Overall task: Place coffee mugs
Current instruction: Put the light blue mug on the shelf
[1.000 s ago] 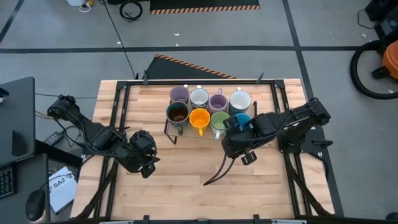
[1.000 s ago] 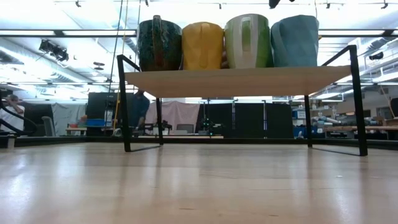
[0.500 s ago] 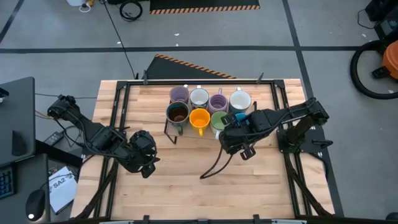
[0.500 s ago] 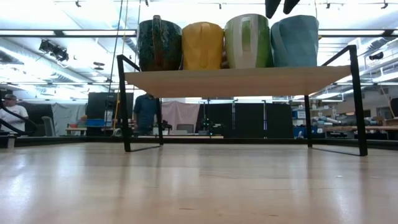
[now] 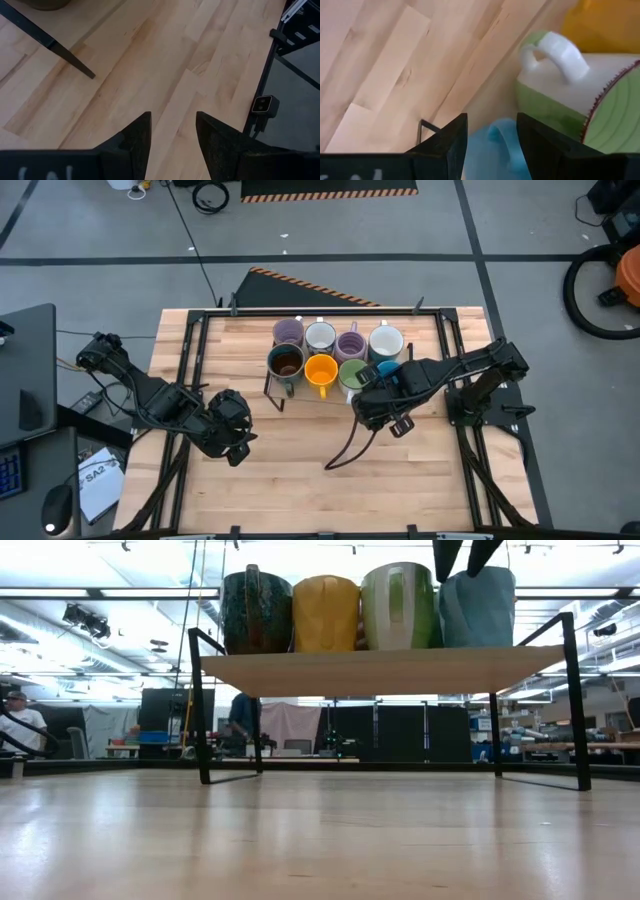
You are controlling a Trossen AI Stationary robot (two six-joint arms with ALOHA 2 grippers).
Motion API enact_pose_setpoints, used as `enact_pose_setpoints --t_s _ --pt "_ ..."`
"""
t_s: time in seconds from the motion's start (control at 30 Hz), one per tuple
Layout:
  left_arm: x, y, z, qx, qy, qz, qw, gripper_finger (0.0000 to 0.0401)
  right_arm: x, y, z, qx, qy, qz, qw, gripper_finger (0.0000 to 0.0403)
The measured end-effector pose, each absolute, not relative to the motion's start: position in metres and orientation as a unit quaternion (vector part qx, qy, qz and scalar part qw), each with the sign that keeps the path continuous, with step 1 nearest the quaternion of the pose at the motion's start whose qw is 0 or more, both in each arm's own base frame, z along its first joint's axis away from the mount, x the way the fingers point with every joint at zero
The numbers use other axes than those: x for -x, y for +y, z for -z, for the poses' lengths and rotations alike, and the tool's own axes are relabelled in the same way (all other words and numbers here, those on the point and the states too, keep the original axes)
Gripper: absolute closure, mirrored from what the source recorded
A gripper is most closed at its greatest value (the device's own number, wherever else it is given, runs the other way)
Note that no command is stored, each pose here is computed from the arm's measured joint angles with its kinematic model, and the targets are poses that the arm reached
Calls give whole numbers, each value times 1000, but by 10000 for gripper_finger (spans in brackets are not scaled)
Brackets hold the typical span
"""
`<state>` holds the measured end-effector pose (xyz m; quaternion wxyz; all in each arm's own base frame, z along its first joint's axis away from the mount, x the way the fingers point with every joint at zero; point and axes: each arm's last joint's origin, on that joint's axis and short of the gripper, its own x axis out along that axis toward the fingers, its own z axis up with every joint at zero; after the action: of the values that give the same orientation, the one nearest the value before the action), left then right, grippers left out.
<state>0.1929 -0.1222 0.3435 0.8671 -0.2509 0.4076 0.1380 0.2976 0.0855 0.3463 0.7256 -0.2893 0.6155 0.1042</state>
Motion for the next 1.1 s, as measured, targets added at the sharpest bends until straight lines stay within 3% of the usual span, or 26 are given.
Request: enact_pose_setpoints --t_s 0.7,1.1 --pt "-193 -122 -344 253 408 -138 866 239 -297 77 -349 302 623 -95 716 228" --pt "-193 -123 -344 264 408 -141 863 239 -288 91 -342 308 641 -126 692 254"
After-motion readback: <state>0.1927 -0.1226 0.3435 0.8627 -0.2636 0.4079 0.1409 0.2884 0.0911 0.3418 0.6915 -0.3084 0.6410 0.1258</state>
